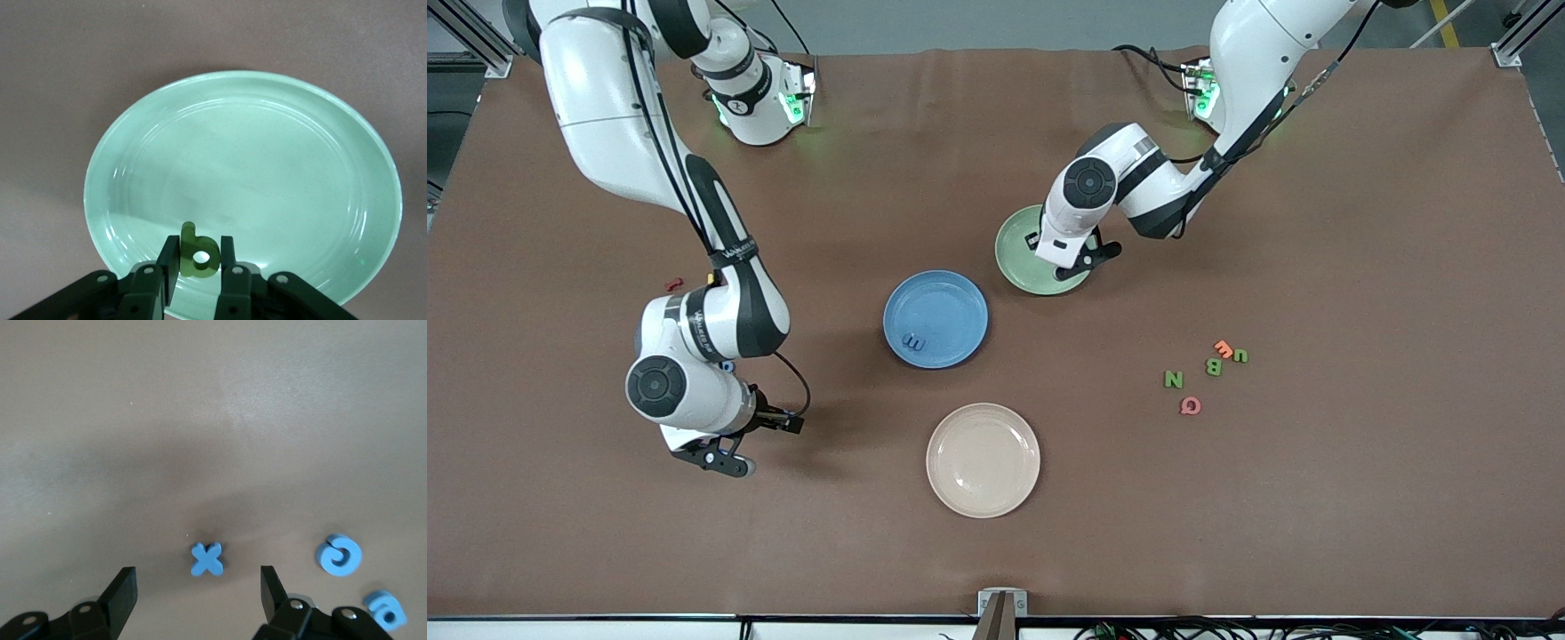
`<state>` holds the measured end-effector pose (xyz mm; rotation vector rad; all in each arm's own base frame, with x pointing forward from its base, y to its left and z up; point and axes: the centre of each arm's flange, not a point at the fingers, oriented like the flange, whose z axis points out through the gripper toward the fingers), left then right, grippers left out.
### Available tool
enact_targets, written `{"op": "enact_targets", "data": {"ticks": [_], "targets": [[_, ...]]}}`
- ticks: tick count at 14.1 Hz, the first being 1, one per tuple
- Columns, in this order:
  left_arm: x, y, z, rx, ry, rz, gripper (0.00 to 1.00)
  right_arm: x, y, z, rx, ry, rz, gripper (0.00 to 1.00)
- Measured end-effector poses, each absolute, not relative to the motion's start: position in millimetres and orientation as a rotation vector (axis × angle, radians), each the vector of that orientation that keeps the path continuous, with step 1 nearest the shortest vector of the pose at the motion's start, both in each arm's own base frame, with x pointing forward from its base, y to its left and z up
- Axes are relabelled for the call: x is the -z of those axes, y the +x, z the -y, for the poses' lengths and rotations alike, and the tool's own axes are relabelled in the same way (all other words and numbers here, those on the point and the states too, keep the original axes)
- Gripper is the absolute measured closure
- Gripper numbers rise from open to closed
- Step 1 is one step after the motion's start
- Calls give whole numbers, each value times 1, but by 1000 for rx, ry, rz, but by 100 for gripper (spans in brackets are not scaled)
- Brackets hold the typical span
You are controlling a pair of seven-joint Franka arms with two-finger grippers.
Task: Sort letters by color into matching plates
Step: 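Drop the b on the green plate while the right gripper reaches the blue x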
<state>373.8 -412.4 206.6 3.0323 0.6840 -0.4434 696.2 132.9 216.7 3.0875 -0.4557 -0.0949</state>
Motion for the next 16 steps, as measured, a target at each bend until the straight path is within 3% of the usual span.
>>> {"op": "enact_targets", "data": {"ticks": [2,7,12,16], "targets": [[-206,376,411,440,3029,-692,50,-201,695,-133,99,3086,441,25],[-216,396,403,400,3004,-737,1,-177,693,-132,85,3090,414,26],[-244,472,354,153,3038,-814,0,-176,693,-133,80,3094,406,37],[-271,528,311,25,3057,-843,0,-176,693,-134,83,3094,404,39]]}}
